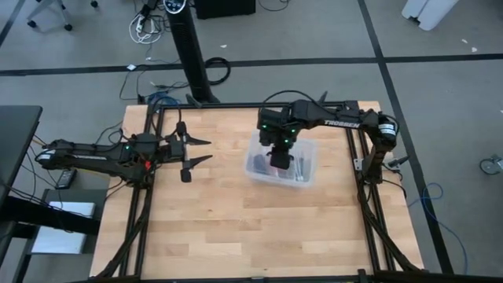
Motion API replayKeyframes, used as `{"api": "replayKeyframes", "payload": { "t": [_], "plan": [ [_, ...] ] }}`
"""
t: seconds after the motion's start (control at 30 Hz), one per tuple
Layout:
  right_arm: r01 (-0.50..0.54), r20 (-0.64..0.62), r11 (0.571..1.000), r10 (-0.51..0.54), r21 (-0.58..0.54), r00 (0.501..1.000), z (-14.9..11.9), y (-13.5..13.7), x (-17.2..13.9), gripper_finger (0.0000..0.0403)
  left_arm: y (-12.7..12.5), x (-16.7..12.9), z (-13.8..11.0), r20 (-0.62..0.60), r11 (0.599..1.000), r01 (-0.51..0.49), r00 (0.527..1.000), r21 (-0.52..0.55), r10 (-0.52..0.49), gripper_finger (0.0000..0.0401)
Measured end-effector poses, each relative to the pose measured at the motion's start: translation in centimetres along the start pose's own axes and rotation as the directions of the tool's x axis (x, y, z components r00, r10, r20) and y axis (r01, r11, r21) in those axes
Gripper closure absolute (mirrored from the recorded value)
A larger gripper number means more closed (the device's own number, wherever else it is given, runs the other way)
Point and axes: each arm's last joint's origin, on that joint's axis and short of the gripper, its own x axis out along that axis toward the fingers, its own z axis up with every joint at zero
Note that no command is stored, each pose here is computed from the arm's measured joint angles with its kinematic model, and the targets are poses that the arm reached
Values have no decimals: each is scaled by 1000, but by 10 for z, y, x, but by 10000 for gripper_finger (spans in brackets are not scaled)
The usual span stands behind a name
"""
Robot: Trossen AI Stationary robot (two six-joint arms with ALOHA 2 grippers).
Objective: Roll bandage
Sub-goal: Close the lid of the transparent bin, then move the transparent bin to the top of the table
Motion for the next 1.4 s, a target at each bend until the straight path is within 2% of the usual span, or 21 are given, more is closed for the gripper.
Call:
{"api": "replayKeyframes", "payload": {
  "t": [0.17,0.3,0.37,0.43,0.5,0.6,0.63,0.7,0.8,0.87,0.97,1.03,1.13,1.23,1.4],
  "plan": [
    [0,48,1000,0,-7,999,6,0,-3,254,-1,3,-2,-13,1000,3,1000,3,-3,197],
    [9,107,1000,-7,-18,994,8,3,-24,217,-4,12,-7,-48,1000,28,998,9,-28,198],
    [98,93,995,-94,-36,991,3,4,-38,212,-8,21,-12,-78,999,39,996,13,-38,204],
    [234,64,971,-231,-48,971,-7,4,-48,227,-10,31,-19,-121,999,32,992,25,-29,215],
    [303,68,952,-299,-49,952,-15,4,-56,268,-13,41,-24,-141,999,16,990,39,-11,232],
    [307,162,951,-299,-24,940,-28,5,-66,366,-15,50,-28,-142,998,15,990,67,-5,268],
    [309,202,951,-301,-8,932,-33,5,-68,384,-14,52,-28,-134,997,11,991,77,-1,283],
    [312,269,950,-309,32,912,-45,5,-67,389,-11,56,-28,-117,997,10,993,72,-2,318],
    [330,360,940,-339,87,869,-65,3,-51,399,-5,61,-34,-21,998,56,998,38,-56,376],
    [347,428,930,-365,121,827,-77,0,-32,400,0,66,-44,11,998,63,998,14,-63,393],
    [367,513,912,-406,180,757,-96,-3,0,401,9,76,-59,32,999,21,999,-34,-20,394],
    [380,572,895,-443,236,690,-108,-4,18,401,11,84,-62,73,998,30,997,-51,-26,397],
    [347,658,895,-443,281,609,-122,-7,42,402,16,97,-66,122,999,21,992,-47,-15,399],
    [321,709,900,-431,294,559,-133,-12,68,402,20,111,-75,91,998,11,996,-55,-6,400],
    [253,769,909,-415,330,487,-146,-17,84,402,20,127,-87,61,996,34,998,-84,-28,400]
  ]
}}
